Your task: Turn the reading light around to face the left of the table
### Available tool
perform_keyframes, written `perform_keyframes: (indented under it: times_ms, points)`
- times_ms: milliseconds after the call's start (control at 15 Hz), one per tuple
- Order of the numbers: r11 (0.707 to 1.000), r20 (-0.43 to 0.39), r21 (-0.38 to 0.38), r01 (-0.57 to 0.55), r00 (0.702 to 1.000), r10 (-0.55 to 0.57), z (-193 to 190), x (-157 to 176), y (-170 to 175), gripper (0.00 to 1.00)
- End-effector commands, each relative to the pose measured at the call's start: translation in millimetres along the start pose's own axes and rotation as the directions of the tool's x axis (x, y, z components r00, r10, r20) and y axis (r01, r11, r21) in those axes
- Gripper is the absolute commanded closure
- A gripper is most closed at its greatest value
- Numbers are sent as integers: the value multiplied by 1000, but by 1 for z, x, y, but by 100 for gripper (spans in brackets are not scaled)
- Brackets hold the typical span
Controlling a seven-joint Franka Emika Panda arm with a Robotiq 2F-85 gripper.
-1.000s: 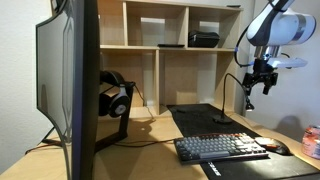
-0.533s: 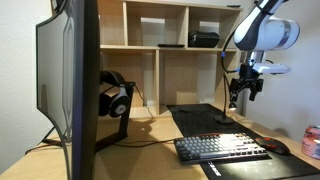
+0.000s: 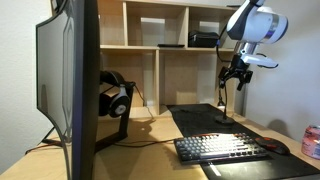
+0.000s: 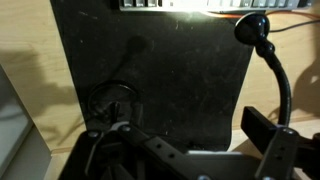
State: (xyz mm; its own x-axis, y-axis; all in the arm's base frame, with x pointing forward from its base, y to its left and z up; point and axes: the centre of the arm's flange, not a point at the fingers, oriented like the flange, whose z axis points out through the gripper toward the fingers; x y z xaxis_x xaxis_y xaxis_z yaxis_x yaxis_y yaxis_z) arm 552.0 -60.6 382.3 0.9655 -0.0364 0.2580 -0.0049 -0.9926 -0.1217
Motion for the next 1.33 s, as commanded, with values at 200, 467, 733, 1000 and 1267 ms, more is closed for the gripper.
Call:
perform_keyframes:
  times_ms: [200,467,733,1000,1267]
  points:
    - [995,-37,89,-55,998,58,-5,30,27,0]
    - [996,-50,66,-65,996,68,-7,26,21,0]
    - [997,-9,58,-52,999,53,-6,23,20,0]
    - [996,73,75,-40,997,35,8,20,4,0]
    - [986,80,155,-54,996,42,32,33,-32,0]
